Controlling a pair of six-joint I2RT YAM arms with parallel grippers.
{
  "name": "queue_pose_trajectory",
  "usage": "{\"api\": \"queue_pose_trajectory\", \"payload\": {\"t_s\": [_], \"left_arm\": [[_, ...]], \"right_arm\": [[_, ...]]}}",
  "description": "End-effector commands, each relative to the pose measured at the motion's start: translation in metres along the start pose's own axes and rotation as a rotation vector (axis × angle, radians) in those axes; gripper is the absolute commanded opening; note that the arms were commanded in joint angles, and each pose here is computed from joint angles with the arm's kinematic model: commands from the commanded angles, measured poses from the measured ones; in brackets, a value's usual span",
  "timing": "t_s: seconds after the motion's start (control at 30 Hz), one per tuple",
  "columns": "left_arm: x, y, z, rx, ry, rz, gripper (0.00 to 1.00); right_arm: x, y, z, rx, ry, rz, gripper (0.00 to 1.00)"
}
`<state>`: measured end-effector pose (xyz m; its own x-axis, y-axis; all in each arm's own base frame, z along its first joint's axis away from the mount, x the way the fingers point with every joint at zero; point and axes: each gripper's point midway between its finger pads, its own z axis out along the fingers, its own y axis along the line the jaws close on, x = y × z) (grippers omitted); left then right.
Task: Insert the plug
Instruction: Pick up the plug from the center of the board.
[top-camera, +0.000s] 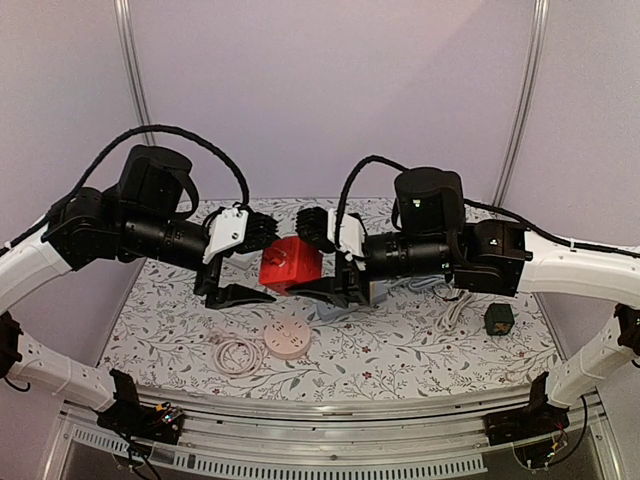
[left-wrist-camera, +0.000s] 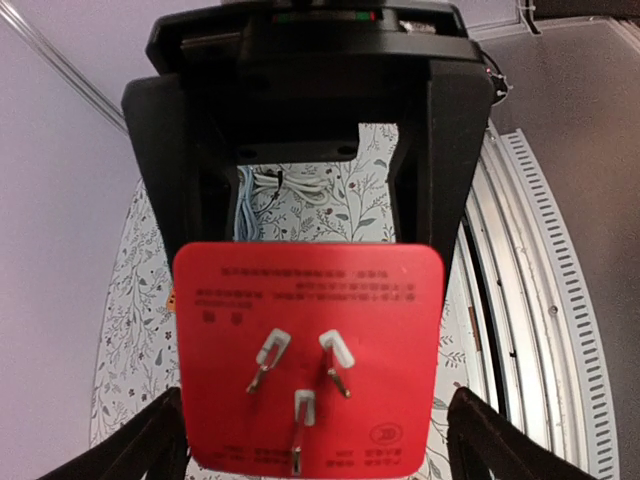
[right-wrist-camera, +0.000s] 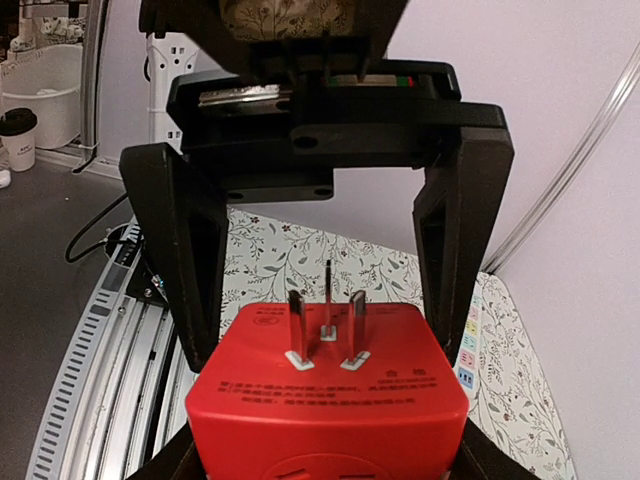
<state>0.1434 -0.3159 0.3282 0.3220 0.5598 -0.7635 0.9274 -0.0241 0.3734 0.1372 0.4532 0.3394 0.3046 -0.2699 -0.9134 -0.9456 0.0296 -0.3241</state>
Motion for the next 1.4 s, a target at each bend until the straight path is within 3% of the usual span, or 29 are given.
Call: {"api": "queue_pose_trajectory", "payload": {"t_s": [0.0,0.23,0.37,0.43,0.47,0.5,0.57,0.73,0.83,0.9,1.07,1.37], "left_arm": [[-0.009,0.002,0.008,-0.03,-0.009,0.031,0.8],[-0.014,0.002,0.007,-0.032,-0.02,0.053,0.42],[-0.016,-0.004,0.006,-0.025,-0.021,0.128,0.0],[-0.015,-0.006,0.005,-0.036,-0.011,0.207,0.0],[-0.011,-0.008,0.005,-0.039,-0.001,0.277,0.0],[-0.007,-0.009,0.004,-0.049,0.014,0.362,0.0],[0.003,-0.007,0.002,-0.112,0.037,0.603,0.0],[0.007,0.025,-0.002,-0.504,0.077,1.333,0.0],[0.005,0.027,-0.002,-0.615,0.063,1.669,0.0],[0.002,0.032,-0.001,-0.672,0.079,1.816,0.0],[-0.009,0.047,-0.005,-0.797,0.104,1.995,0.0],[-0.008,0.038,-0.005,-0.811,0.06,2.06,0.0]], "right_arm": [[-0.025,-0.007,-0.005,0.045,-0.09,-0.031,0.0],[-0.022,-0.007,-0.002,0.047,-0.082,-0.017,0.0],[-0.02,-0.004,0.001,0.033,-0.078,-0.006,0.0],[-0.017,-0.005,0.002,0.035,-0.064,0.008,0.26],[-0.015,-0.006,0.002,0.041,-0.053,0.02,0.58],[-0.013,-0.008,0.001,0.054,-0.042,0.042,0.79],[-0.01,-0.02,-0.005,0.105,-0.017,0.095,0.98],[-0.008,-0.047,-0.035,0.025,-0.028,0.37,0.99],[-0.007,-0.056,-0.037,-0.021,-0.041,0.571,0.99],[-0.007,-0.055,-0.03,-0.061,-0.029,0.65,0.99],[0.005,-0.052,-0.003,-0.163,0.018,0.853,0.99],[-0.002,-0.039,0.001,-0.282,-0.002,0.855,0.99]]}}
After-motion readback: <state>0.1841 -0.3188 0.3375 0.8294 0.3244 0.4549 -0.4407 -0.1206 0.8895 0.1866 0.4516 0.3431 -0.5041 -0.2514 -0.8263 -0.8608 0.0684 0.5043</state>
